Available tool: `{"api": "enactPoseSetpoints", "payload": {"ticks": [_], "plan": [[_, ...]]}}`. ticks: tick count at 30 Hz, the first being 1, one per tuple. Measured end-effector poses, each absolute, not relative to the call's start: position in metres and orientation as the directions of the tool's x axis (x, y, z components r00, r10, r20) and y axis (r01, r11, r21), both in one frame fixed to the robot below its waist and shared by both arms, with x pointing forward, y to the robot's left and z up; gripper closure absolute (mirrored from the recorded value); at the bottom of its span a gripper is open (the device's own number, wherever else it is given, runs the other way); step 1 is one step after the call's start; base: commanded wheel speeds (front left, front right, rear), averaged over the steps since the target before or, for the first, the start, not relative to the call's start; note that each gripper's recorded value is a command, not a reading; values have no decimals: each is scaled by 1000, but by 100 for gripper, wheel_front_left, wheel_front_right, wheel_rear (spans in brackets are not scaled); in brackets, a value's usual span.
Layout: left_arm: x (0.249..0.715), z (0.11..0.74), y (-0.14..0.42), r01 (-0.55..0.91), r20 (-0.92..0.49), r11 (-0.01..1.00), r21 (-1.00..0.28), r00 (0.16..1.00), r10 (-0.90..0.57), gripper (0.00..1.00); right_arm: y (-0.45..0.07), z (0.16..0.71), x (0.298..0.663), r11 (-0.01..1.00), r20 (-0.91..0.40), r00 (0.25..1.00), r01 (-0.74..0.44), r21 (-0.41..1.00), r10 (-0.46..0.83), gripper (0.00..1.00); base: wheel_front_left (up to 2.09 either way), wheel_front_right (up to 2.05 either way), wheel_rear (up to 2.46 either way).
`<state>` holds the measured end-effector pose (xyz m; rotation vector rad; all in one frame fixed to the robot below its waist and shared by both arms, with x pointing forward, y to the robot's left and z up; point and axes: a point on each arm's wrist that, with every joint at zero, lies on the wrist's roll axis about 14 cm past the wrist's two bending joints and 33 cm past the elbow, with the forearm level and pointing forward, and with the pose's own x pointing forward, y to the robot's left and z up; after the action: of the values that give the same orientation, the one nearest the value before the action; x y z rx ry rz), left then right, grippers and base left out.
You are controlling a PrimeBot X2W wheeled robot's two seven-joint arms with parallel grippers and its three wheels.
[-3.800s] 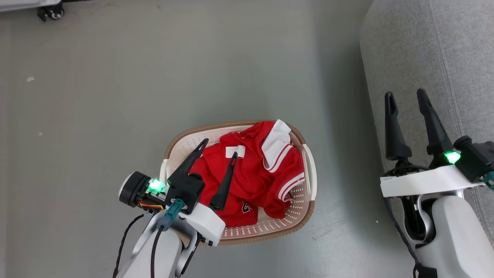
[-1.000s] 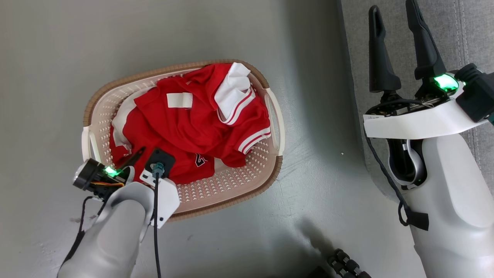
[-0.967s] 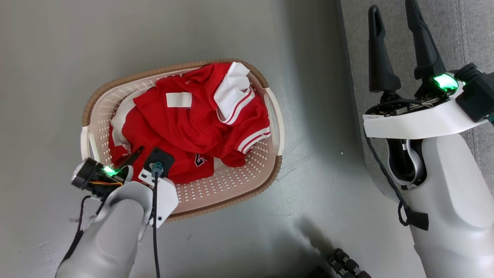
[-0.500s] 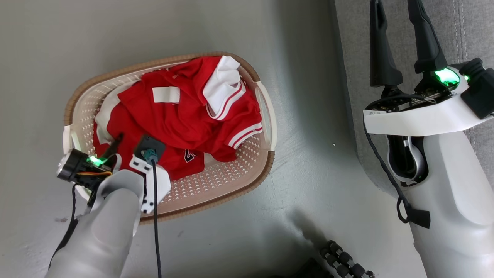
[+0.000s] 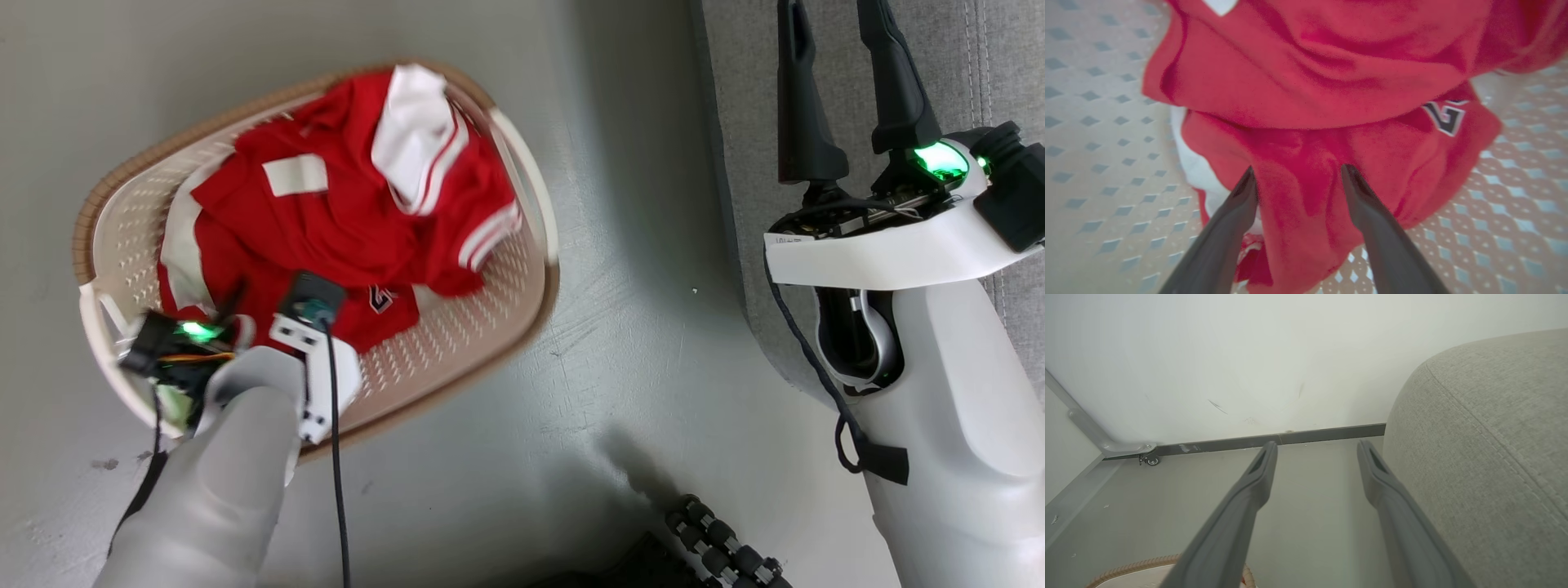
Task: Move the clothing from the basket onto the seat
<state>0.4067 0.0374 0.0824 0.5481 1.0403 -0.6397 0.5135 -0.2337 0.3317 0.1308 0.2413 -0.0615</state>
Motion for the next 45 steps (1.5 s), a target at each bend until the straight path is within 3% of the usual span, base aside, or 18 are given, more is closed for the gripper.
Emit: {"api": "enactPoseSetpoints", "payload": {"ticks": [3,6,8,11,17,19,36,45], "plan": [[402,81,30,721,-910,687,90,340,-237,0,-234,330,513,990,-246,968,75,120,-44,0,0,0,0],[401,79,34,728,-914,679,93,334,-232,42,-233,330,512,990,-247,968,72,120,-40,0,0,0,0],[401,78,34,730,-915,677,94,330,-230,58,-233,331,512,990,-247,968,73,122,-41,0,0,0,0],[402,78,32,733,-916,673,93,328,-231,70,-234,331,512,990,-247,968,76,122,-44,0,0,0,0],[400,74,35,750,-923,653,103,317,-219,84,-235,332,511,990,-248,968,76,117,-45,0,0,0,0],[401,74,34,754,-921,648,109,321,-218,100,-237,332,511,990,-247,968,80,114,-50,0,0,0,0],[432,89,36,735,-872,660,156,417,-258,100,-229,334,515,988,-236,971,67,136,-34,0,0,0,0],[442,120,-3,728,-804,671,139,479,-352,100,-223,339,518,985,-223,975,60,160,-23,0,0,0,0]]}}
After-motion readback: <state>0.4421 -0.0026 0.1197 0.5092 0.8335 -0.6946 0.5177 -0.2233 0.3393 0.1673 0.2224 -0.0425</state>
